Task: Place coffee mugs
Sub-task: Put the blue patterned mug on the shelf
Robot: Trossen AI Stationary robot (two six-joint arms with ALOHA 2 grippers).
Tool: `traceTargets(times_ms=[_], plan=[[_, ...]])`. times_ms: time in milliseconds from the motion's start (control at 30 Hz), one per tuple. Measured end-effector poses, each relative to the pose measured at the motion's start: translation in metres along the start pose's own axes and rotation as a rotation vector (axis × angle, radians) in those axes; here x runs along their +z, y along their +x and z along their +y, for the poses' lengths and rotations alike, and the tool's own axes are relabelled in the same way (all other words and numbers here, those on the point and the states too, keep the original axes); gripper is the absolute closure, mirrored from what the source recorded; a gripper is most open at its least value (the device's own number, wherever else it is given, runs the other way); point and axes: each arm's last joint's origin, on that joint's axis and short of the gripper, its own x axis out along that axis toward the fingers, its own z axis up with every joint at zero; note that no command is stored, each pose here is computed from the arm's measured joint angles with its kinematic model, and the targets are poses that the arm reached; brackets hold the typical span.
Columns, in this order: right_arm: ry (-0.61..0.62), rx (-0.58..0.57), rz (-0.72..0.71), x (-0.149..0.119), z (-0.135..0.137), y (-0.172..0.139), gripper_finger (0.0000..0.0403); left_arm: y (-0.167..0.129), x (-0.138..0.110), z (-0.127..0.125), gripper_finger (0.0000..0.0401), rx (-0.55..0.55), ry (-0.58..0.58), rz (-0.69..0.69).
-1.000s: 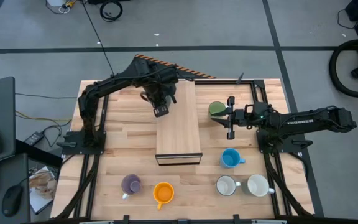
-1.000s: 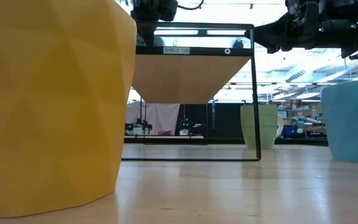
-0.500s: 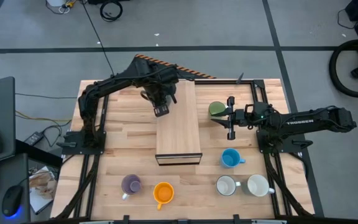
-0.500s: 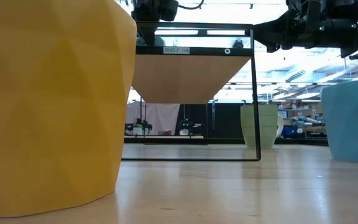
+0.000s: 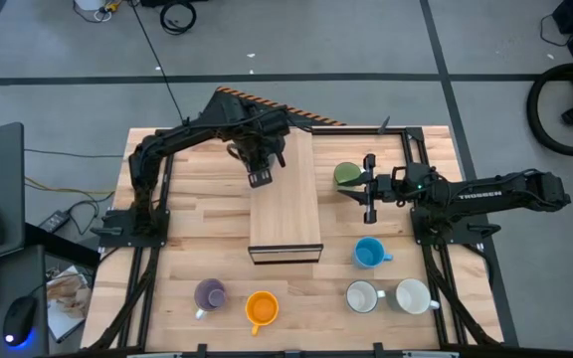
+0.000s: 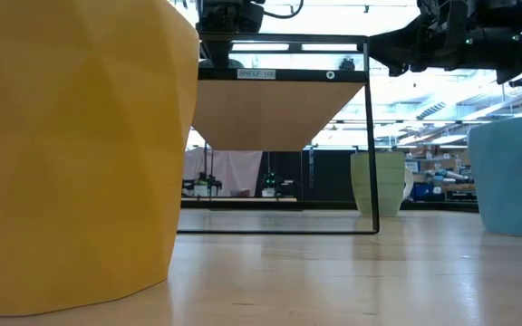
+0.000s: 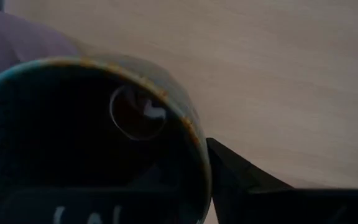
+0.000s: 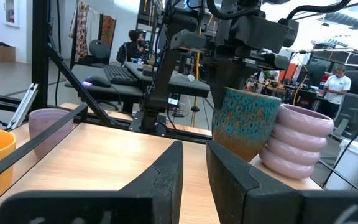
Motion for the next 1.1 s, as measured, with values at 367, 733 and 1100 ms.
traceTargets(times_ms=[367, 733, 1100], plan=[[0.000, 0.000, 0.002, -0.0001, 0.0000, 0.0000, 0.0325, 0.0003, 0.0023, -0.0034, 0.0274, 0.038, 0.014, -0.017], [0.010, 0.001, 0.003, -0.0003, 0.0001, 0.0000, 0.0325, 0.0003, 0.0055, -0.0039, 0.0273, 0.104, 0.051, -0.044], [0.016, 0.001, 0.003, -0.0003, 0.0001, 0.0000, 0.0325, 0.0000, 0.0058, -0.0100, 0.0273, 0.105, 0.111, -0.043]])
